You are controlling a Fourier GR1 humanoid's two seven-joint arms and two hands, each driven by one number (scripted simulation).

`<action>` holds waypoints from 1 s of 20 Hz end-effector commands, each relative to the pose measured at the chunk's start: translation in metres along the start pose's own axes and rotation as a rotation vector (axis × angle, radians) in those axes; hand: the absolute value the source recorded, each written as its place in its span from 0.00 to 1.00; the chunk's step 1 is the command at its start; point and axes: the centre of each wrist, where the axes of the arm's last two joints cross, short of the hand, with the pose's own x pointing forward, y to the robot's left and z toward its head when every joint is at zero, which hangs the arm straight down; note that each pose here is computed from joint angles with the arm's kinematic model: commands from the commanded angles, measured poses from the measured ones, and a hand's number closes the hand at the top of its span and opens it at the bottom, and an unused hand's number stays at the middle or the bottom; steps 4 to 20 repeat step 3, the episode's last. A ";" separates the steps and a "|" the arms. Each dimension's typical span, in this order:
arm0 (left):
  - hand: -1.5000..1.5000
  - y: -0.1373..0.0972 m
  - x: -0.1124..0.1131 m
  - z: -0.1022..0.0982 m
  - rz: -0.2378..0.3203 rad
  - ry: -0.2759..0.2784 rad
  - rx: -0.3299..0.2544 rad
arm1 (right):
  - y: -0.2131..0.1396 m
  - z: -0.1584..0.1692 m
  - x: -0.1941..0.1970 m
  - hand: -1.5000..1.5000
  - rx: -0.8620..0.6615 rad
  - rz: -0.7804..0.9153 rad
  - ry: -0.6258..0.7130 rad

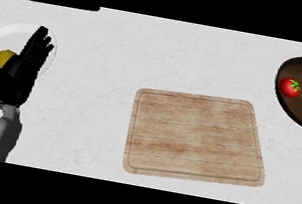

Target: Pick the tomato from the cutting board and place it in the pan

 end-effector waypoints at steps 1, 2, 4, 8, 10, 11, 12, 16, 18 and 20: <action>0.50 -0.009 -0.007 0.003 0.022 0.011 -0.001 | -0.017 0.017 0.004 0.00 0.179 -0.134 -0.129; 0.50 -0.004 0.010 -0.007 0.010 -0.009 0.001 | -0.020 0.023 0.002 0.00 0.150 -0.111 -0.146; 0.50 -0.010 0.003 0.000 0.002 0.008 -0.017 | -0.007 0.016 -0.006 0.00 0.150 -0.118 -0.138; 0.50 -0.010 0.003 0.000 0.002 0.008 -0.017 | -0.007 0.016 -0.006 0.00 0.150 -0.118 -0.138; 0.50 -0.010 0.003 0.000 0.002 0.008 -0.017 | -0.007 0.016 -0.006 0.00 0.150 -0.118 -0.138; 0.50 -0.010 0.003 0.000 0.002 0.008 -0.017 | -0.007 0.016 -0.006 0.00 0.150 -0.118 -0.138; 0.50 -0.010 0.003 0.000 0.002 0.008 -0.017 | -0.007 0.016 -0.006 0.00 0.150 -0.118 -0.138; 0.50 -0.010 0.003 0.000 0.002 0.008 -0.017 | -0.007 0.016 -0.006 0.00 0.150 -0.118 -0.138; 0.50 -0.010 0.003 0.000 0.002 0.008 -0.017 | -0.007 0.016 -0.006 0.00 0.150 -0.118 -0.138; 0.50 -0.010 0.003 0.000 0.002 0.008 -0.017 | -0.007 0.016 -0.006 0.00 0.150 -0.118 -0.138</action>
